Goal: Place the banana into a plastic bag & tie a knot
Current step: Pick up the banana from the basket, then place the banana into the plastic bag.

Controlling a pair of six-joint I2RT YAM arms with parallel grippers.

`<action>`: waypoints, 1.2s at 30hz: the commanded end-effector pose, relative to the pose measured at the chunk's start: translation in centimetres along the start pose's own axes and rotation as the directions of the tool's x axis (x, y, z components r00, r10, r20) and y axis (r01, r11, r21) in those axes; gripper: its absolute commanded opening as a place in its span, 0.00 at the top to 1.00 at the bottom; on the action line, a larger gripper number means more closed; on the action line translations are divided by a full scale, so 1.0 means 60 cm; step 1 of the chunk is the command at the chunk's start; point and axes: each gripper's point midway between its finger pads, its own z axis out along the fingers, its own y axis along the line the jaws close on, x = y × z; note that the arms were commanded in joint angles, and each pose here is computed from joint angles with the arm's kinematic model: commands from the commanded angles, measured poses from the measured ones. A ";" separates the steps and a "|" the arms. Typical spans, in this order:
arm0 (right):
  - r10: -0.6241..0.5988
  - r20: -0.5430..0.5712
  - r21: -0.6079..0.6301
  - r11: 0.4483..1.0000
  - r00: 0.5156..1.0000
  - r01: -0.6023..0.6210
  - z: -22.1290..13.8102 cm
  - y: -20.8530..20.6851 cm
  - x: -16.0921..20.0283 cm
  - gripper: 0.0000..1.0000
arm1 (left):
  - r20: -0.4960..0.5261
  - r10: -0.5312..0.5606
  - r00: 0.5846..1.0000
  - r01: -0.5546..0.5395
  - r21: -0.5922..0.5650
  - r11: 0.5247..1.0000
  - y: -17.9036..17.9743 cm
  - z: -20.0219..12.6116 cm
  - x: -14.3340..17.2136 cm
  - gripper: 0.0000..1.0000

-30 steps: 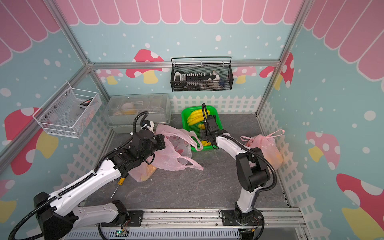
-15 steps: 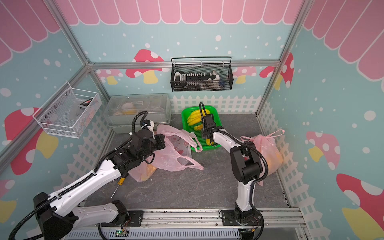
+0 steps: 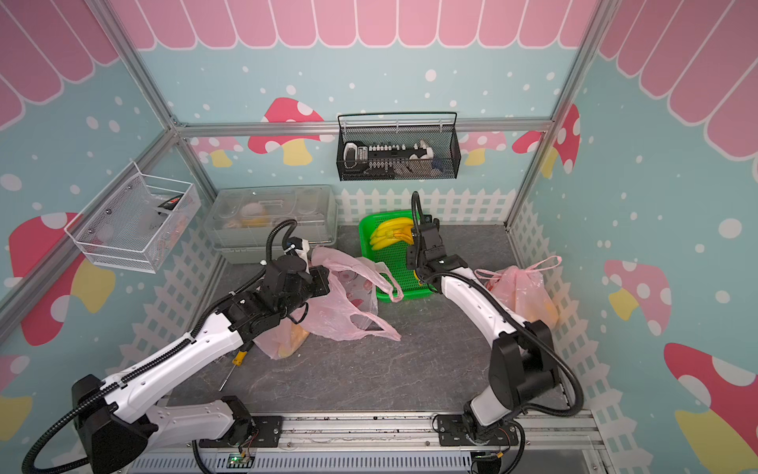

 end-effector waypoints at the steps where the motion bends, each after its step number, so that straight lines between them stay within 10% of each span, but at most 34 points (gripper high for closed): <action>1: 0.003 0.024 0.022 1.000 1.000 -0.004 -0.054 -0.025 0.015 0.79 | 0.030 -0.013 0.999 0.013 0.020 1.000 -0.020 0.002 -0.028 1.00; 18: 0.049 -0.127 -0.094 0.994 0.991 -0.061 -0.210 -0.054 0.238 0.80 | 0.055 0.000 0.998 -0.002 0.039 0.999 -0.060 0.024 -0.070 1.00; 36: 0.139 0.000 -0.499 0.858 0.990 -0.120 -0.264 0.107 0.161 0.79 | 0.038 0.037 0.999 -0.045 0.255 0.966 -0.180 -0.067 -0.010 1.00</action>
